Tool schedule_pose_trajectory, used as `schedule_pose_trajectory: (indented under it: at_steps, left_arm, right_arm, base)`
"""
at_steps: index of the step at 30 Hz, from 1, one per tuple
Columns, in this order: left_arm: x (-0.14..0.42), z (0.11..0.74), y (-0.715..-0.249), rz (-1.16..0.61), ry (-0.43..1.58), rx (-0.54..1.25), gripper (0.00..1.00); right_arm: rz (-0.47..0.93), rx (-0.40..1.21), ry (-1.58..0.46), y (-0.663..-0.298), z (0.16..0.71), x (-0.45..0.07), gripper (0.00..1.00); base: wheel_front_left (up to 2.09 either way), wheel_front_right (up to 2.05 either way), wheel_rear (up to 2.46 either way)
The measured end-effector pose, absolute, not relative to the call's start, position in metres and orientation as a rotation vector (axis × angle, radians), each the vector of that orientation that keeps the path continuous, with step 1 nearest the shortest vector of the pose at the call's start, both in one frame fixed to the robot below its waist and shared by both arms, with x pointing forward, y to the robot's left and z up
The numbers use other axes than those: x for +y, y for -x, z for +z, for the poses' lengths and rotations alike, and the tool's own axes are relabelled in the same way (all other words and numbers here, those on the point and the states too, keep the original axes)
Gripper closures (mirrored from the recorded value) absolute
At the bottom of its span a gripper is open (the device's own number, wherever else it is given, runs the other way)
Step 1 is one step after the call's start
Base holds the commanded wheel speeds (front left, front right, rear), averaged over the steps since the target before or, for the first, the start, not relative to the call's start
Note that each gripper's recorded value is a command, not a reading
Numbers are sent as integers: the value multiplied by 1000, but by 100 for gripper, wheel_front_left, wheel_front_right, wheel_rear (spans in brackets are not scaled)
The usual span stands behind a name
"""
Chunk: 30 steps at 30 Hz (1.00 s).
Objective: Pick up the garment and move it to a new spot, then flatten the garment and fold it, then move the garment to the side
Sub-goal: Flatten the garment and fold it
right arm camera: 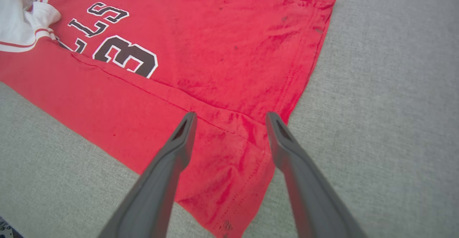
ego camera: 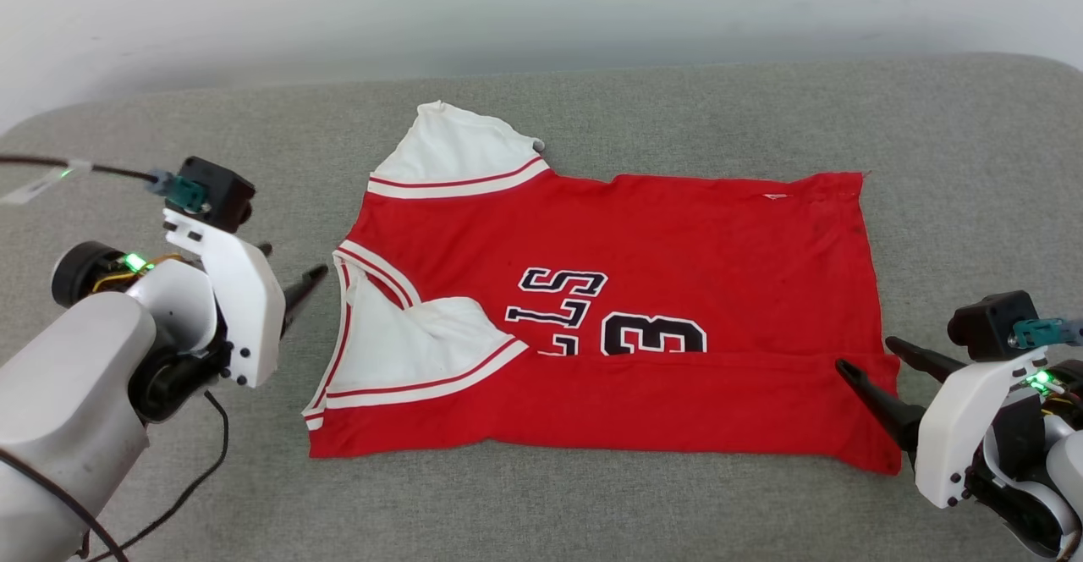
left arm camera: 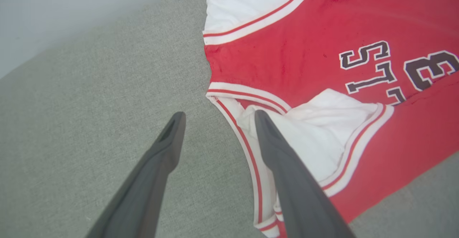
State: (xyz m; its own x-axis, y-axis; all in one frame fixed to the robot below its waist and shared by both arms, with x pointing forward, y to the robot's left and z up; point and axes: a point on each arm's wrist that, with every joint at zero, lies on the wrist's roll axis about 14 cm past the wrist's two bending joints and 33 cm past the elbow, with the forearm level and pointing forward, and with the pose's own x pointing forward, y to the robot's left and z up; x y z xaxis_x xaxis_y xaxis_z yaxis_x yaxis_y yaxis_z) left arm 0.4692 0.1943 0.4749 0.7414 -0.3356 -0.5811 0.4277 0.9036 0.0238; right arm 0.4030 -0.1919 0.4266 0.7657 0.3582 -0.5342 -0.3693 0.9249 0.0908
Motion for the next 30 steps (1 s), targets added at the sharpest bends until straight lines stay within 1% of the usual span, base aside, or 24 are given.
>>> schedule_pose_trajectory:
  at_steps: [8,14,18,23,28,29,30]
  left_arm:
    - [184,450,-426,-507,-158,927,0]
    - [182,415,-390,-542,-177,1151,0]
    - [188,398,-382,-518,-197,1226,0]
    - [187,379,-380,-491,-163,1282,0]
    - [188,369,-375,-501,-204,1332,0]
    - [187,370,-376,-507,-202,1327,62]
    - [186,370,-376,-510,-201,1320,100]
  right_arm:
    - [409,572,27,-402,429,-187,0]
    - [399,578,28,-400,428,-190,0]
    - [393,596,30,-399,424,-193,0]
    - [391,621,27,-397,417,-193,0]
    - [389,625,27,-397,417,-194,0]
    - [387,617,31,-400,420,-195,0]
    - [385,608,39,-402,423,-196,0]
  base:
    - [0,0,0]
    - [0,0,0]
    - [0,0,0]
    - [0,0,0]
    - [0,0,0]
    - [0,0,0]
    - [0,0,0]
